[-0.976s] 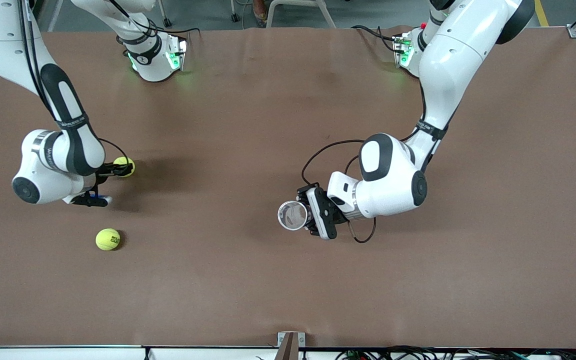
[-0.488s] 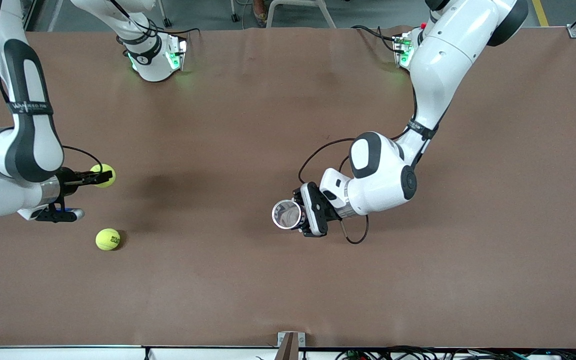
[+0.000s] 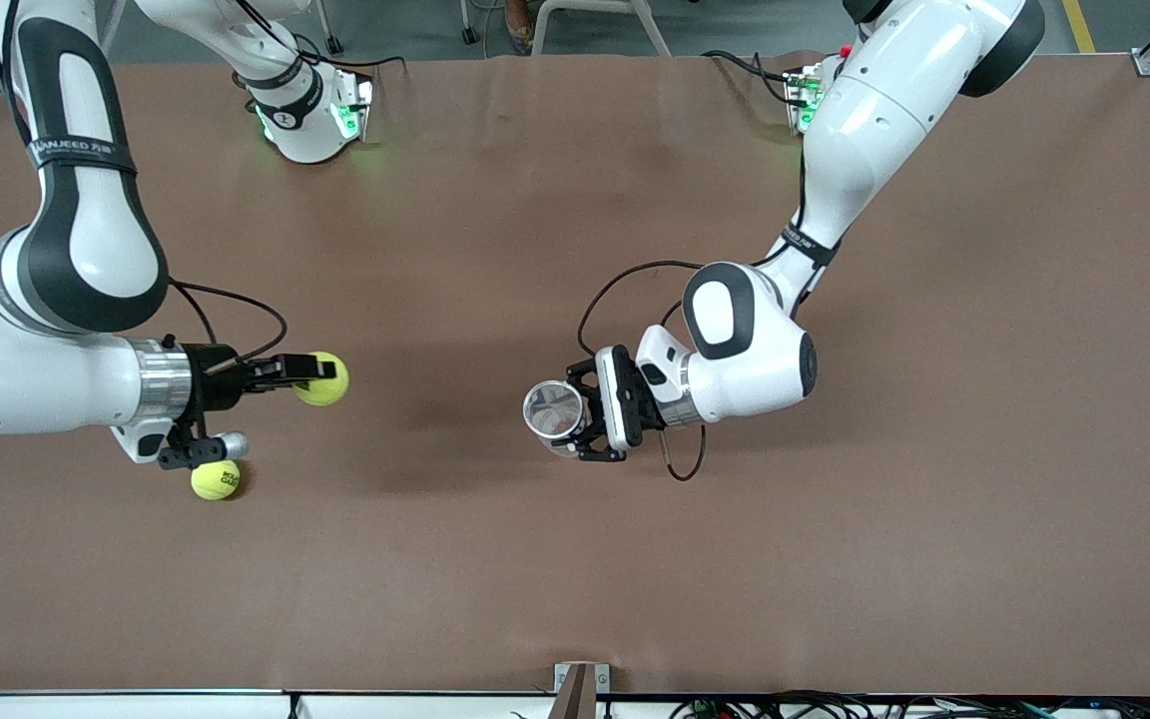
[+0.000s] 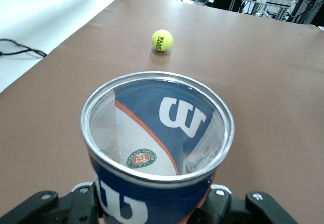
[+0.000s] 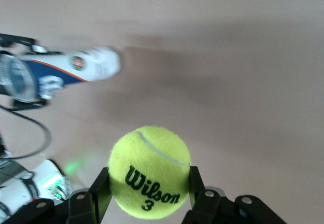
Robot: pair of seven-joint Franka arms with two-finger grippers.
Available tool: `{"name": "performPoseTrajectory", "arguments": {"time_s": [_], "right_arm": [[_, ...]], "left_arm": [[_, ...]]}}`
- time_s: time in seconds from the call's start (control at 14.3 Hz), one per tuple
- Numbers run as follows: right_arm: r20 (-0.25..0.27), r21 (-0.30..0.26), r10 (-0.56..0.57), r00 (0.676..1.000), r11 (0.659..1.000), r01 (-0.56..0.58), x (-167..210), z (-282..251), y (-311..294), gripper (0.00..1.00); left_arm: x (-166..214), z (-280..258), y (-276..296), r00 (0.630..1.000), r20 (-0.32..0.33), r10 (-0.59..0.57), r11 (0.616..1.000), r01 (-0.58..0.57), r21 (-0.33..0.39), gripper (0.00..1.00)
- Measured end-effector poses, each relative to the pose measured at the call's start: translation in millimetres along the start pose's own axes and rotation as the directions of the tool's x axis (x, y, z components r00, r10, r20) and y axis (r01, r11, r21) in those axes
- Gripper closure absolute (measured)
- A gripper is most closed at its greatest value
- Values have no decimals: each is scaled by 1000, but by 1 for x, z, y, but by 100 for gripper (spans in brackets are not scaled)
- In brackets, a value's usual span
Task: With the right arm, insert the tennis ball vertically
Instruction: 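Carry the ball with the right gripper above the can's open rim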
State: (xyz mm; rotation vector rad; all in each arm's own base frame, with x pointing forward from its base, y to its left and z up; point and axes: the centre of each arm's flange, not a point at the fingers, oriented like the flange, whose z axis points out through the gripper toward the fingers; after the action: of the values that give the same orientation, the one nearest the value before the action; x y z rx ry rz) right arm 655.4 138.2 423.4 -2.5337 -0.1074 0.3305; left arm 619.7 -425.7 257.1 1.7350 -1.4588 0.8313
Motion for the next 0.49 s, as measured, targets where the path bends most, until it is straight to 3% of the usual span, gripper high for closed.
{"name": "performPoseTrajectory", "arguments": {"time_s": [0.28, 0.49], "right_arm": [[-100, 32, 85, 991, 996, -82, 7, 23, -84, 36], [-137, 123, 136, 981, 985, -119, 9, 49, -134, 36]], "left_arm": [[-17, 10, 0, 999, -5, 34, 999, -34, -7, 37], [-19, 11, 0, 999, -5, 32, 999, -32, -9, 33]]}}
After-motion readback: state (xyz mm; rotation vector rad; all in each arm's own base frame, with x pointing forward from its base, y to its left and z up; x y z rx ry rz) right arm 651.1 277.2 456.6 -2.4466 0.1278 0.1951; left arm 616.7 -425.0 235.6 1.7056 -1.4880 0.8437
